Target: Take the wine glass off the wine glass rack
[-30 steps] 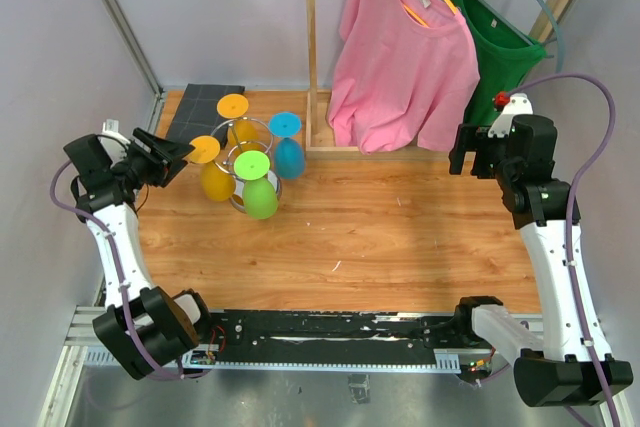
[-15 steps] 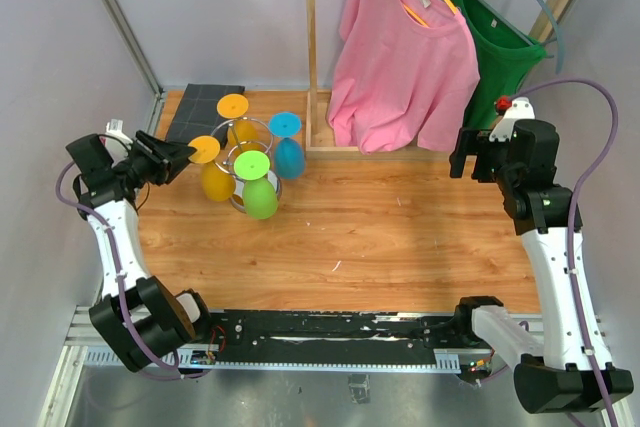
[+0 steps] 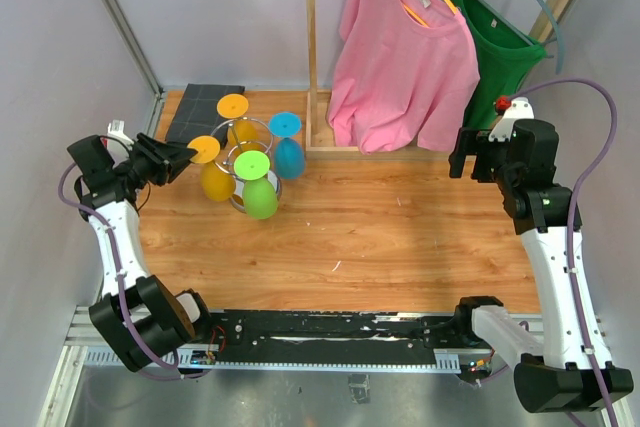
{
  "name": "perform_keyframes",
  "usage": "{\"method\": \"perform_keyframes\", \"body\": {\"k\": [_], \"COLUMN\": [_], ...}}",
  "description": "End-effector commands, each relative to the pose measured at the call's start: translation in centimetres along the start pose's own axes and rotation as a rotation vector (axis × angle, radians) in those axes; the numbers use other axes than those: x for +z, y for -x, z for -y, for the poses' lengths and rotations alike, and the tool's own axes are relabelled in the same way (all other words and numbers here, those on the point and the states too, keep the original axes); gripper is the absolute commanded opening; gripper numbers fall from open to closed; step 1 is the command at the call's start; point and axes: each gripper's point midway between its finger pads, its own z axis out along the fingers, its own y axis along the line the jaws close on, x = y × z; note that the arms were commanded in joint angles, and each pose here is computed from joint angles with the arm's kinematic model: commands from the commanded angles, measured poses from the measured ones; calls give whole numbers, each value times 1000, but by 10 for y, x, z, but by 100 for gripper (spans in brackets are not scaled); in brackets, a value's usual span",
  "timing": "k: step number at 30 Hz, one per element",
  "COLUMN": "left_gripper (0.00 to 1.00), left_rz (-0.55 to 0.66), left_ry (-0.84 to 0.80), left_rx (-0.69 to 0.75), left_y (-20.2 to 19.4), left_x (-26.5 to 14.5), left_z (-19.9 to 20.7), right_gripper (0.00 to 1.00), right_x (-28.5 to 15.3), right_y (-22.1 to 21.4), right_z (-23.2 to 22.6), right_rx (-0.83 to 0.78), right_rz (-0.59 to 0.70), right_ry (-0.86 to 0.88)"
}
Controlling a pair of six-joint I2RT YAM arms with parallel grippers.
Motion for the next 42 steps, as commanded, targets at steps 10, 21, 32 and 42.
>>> {"method": "perform_keyframes", "body": {"k": [10, 21, 32, 42], "left_gripper": [32, 33, 31, 38], "left_rz": [4, 17, 18, 18], "left_ry": [-23, -20, 4, 2], "left_rx": [1, 4, 1, 0], "left_y": [4, 8, 10, 14], "left_x": [2, 4, 4, 2], "left_z": [1, -1, -11, -13], "right_gripper": [98, 98, 98, 98], "right_x": [-4, -2, -2, -1], "right_y": [-8, -8, -10, -11], "right_z": [-8, -9, -9, -10], "right_rx": [12, 2, 2, 13], "right_rz": [-15, -19, -24, -27], "right_ry": [32, 40, 39, 41]}}
